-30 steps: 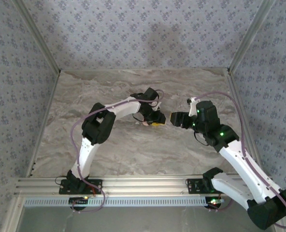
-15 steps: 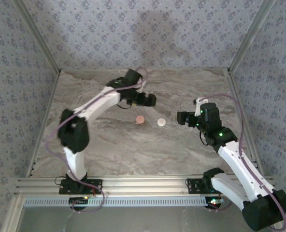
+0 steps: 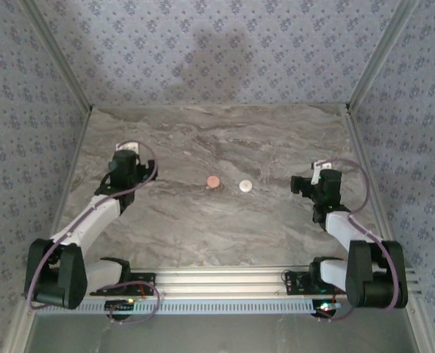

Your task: Insert the wireless bluetooth earbuds into the charging case

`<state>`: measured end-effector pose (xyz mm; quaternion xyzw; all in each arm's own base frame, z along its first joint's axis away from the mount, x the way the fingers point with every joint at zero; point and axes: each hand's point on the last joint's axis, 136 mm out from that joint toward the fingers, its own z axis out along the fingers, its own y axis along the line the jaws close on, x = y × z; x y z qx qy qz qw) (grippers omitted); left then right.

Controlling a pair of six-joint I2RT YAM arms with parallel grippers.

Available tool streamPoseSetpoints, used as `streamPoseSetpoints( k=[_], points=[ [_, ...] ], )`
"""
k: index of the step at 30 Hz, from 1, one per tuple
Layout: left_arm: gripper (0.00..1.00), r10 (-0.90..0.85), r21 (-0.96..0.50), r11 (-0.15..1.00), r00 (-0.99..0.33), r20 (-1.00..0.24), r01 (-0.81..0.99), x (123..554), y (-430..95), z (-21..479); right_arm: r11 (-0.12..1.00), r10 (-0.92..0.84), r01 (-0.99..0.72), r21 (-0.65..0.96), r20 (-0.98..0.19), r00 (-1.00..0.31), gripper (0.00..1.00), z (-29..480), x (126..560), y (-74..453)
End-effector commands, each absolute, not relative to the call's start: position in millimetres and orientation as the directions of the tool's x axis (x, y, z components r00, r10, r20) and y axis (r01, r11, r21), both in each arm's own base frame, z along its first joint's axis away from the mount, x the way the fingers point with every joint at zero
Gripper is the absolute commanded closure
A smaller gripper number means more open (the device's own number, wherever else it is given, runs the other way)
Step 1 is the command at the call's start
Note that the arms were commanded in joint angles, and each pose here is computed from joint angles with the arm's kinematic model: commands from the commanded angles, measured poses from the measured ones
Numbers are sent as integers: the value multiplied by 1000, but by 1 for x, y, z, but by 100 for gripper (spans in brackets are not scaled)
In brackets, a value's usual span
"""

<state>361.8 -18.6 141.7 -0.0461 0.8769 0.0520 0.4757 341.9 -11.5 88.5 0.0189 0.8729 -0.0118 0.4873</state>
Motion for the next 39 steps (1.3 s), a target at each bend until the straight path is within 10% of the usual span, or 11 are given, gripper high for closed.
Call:
streamPoseSetpoints(
  k=[1, 39],
  points=[
    [0, -62, 53, 958, -385, -921, -281, 379, 20, 161, 1000, -7, -5, -6, -932, -364, 0, 115, 365, -6],
    [0, -39, 15, 990, -365, -930, -143, 396, 24, 91, 1000, -1, 5, -3, -918, -396, 0, 83, 391, -13]
  ],
)
